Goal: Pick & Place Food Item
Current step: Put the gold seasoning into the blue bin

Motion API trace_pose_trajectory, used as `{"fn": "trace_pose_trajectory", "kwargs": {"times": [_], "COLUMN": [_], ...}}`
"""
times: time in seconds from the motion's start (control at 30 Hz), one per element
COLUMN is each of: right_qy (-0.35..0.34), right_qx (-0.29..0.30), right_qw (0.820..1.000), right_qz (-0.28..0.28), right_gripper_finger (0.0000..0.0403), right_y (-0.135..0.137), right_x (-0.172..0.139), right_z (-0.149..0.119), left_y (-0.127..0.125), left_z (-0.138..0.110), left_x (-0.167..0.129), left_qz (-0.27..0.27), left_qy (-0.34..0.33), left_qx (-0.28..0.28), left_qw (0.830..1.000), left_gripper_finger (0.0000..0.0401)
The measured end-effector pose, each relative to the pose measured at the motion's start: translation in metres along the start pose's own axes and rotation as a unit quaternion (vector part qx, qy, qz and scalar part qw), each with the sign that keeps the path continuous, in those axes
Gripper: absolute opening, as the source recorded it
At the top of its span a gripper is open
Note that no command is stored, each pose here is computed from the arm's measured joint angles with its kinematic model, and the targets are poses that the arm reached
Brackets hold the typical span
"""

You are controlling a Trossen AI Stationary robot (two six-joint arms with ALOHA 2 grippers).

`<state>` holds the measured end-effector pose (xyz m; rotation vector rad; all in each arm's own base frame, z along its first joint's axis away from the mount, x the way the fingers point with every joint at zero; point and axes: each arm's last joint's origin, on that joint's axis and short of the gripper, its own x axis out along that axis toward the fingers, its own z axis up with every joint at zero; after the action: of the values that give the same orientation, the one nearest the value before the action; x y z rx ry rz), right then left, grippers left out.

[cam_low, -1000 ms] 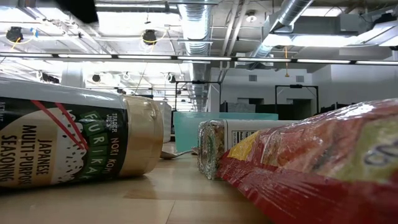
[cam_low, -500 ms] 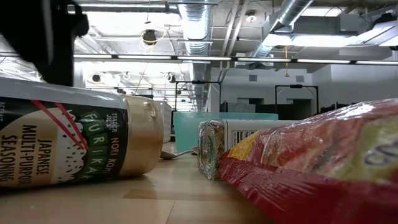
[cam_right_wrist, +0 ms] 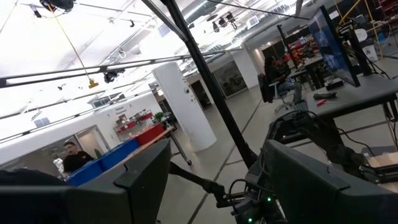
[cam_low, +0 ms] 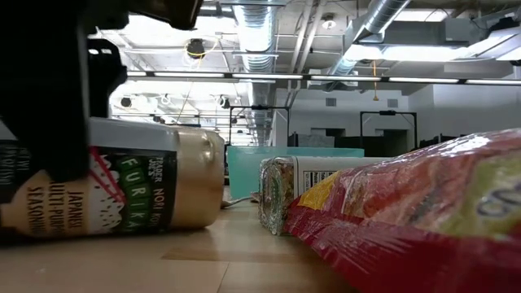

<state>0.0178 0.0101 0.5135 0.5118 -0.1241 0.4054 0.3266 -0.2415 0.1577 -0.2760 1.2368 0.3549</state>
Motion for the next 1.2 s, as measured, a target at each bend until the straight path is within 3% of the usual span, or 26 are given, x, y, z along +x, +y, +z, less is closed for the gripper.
{"fn": "trace_pose_trajectory", "kwargs": {"times": [0.43,0.63,0.93,1.2], "right_qy": [0.000,0.000,0.053,0.184], "right_qx": [-0.007,-0.014,-0.033,-0.013], "right_qw": [1.000,1.000,0.998,0.974], "right_qz": [0.000,0.000,-0.030,-0.129], "right_gripper_finger": [0.0255,0.0255,0.0255,0.0255], "right_y": [0.000,0.000,-0.007,-0.037], "right_x": [0.000,0.000,0.002,0.026], "right_z": [0.000,0.000,-0.010,-0.037], "left_y": [0.012,0.020,0.042,0.083], "left_z": [0.003,0.007,0.032,0.081], "left_x": [0.010,-0.003,-0.080,-0.148], "left_qz": [0.040,0.055,0.009,0.004], "left_qy": [-0.021,-0.039,-0.146,-0.322], "left_qx": [-0.001,0.002,0.044,0.084], "left_qw": [0.999,0.998,0.988,0.943], "left_gripper_finger": [0.0273,0.0271,0.0271,0.0271]}}
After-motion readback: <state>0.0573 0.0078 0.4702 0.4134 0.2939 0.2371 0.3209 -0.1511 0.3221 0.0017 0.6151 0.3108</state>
